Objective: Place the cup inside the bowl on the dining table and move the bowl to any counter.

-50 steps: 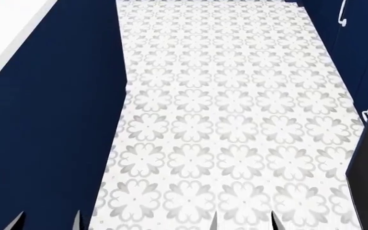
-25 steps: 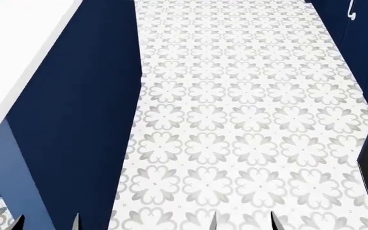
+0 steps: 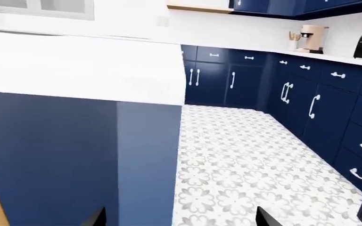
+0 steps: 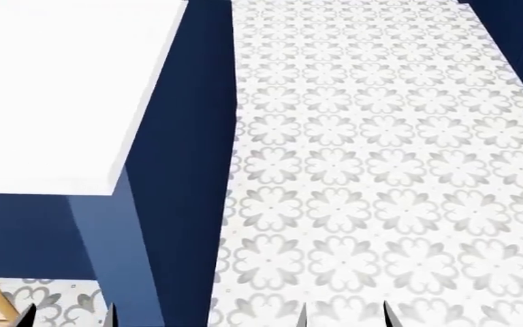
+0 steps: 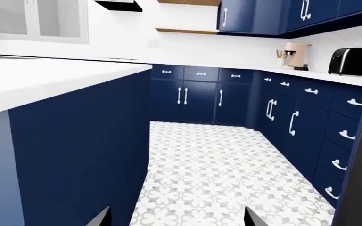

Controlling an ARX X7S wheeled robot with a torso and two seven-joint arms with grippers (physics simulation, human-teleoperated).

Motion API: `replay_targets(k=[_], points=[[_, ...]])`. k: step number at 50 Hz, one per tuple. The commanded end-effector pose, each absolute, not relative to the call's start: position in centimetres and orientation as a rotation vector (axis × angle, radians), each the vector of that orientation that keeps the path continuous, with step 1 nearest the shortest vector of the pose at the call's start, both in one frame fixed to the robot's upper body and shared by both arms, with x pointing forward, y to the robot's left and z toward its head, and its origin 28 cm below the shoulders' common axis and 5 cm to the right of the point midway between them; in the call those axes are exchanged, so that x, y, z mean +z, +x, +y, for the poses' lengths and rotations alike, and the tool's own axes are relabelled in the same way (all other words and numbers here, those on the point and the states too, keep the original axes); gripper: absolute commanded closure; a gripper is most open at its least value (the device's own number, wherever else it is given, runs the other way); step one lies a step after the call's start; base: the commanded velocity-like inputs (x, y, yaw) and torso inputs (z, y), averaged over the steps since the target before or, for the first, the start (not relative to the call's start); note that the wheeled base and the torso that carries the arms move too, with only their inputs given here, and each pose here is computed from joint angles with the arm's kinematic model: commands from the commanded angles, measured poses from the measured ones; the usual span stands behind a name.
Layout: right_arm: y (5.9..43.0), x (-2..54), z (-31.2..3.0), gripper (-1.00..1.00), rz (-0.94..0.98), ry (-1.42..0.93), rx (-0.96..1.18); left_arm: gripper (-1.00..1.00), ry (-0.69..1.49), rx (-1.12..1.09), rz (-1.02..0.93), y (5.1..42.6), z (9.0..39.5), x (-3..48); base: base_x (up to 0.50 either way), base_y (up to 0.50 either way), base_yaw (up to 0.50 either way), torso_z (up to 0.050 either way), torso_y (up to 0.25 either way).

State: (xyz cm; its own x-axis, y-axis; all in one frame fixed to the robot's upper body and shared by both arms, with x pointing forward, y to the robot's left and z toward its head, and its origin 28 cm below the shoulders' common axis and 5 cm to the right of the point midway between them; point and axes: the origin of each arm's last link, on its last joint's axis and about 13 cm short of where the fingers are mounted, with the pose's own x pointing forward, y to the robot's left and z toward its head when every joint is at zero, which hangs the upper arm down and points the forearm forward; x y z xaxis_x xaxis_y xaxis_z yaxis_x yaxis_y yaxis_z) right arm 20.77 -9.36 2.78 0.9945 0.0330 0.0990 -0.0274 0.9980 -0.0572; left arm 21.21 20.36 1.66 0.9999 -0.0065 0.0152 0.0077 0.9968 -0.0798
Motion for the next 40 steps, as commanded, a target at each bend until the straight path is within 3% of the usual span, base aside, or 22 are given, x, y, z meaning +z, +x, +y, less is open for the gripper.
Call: replay_targets(k=[1, 40], points=[[20.82, 2.68, -9.37, -1.00, -0.098, -0.059, 0.029, -1.00, -0.065, -0.011, -0.028, 21.53, 20.08, 1.75, -0.04, 0.50, 0.00, 0.000, 0.000], [20.84, 2.36, -9.23, -1.00, -0.085, -0.102, 0.037, -1.00, -0.072, -0.016, -0.034, 21.78, 19.93, 1.84, -0.06, 0.50, 0.00, 0.000, 0.000]])
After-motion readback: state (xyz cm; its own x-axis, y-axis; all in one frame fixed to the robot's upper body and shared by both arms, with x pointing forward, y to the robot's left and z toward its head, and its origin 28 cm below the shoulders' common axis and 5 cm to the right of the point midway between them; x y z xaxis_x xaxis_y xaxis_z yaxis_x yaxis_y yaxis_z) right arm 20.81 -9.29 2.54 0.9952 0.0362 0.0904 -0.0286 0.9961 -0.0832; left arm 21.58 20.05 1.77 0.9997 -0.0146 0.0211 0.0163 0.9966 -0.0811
